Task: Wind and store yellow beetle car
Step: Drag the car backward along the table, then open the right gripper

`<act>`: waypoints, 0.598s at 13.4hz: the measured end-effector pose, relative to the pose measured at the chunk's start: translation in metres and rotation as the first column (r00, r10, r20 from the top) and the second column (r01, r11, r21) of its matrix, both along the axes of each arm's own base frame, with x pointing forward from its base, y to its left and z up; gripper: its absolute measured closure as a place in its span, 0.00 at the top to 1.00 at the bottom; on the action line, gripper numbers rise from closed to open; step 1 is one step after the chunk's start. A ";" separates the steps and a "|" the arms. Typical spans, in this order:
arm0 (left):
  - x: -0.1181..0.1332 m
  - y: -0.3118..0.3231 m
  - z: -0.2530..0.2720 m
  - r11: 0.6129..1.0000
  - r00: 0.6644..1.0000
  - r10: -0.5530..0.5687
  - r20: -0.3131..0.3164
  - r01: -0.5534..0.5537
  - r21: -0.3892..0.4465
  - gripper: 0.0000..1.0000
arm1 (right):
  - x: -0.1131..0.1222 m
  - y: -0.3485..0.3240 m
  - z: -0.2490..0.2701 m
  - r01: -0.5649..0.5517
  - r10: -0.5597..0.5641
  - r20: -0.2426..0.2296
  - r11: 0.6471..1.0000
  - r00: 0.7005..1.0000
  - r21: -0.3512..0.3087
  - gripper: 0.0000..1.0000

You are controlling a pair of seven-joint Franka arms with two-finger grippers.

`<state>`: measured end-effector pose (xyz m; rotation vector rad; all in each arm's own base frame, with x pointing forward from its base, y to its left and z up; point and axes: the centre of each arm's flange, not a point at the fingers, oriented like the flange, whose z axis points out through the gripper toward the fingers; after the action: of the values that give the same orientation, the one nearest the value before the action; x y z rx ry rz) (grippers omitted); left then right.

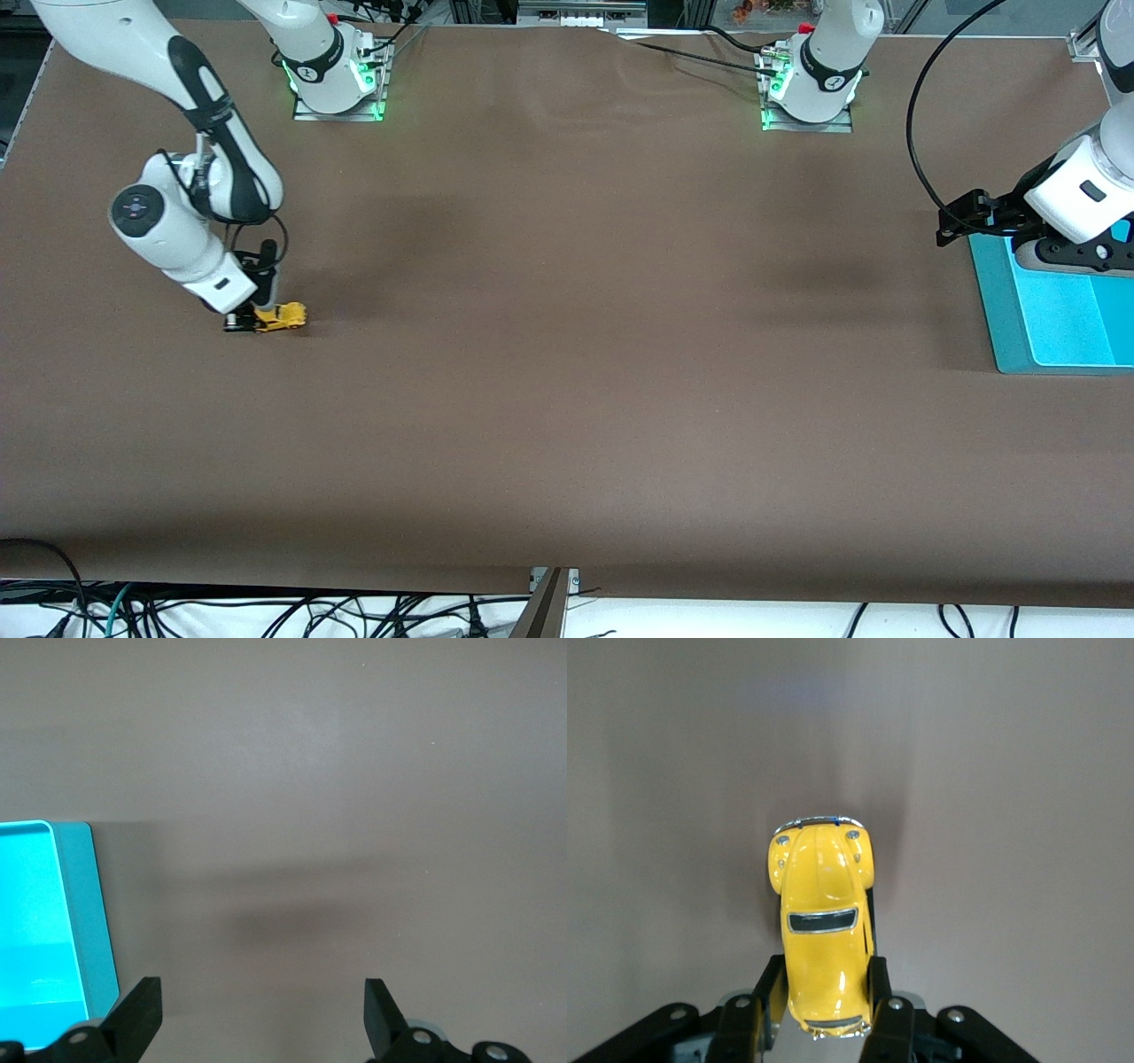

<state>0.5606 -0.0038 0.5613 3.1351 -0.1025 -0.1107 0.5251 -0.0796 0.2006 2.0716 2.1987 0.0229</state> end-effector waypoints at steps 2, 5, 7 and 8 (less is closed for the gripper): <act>0.000 0.000 0.000 1.000 1.000 0.000 -0.001 0.000 0.000 1.00 | -0.007 -0.046 -0.001 0.045 -0.045 0.014 0.999 0.999 -0.006 0.41; 0.000 0.000 0.000 1.000 1.000 0.000 -0.001 0.000 0.000 1.00 | -0.013 -0.083 -0.001 0.093 -0.093 0.033 0.996 0.995 -0.010 0.41; 0.000 0.000 0.000 1.000 1.000 0.000 -0.001 0.000 0.000 1.00 | -0.013 -0.083 -0.001 0.093 -0.093 0.032 0.996 0.995 -0.010 0.41; 0.000 0.000 0.000 1.000 1.000 0.000 -0.001 0.000 0.000 1.00 | -0.013 -0.082 -0.002 0.092 -0.092 0.031 0.996 0.995 -0.009 0.43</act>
<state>0.5606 -0.0040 0.5612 3.1350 -0.1031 -0.1118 0.5122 -0.1619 0.1987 2.1492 2.0793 0.0346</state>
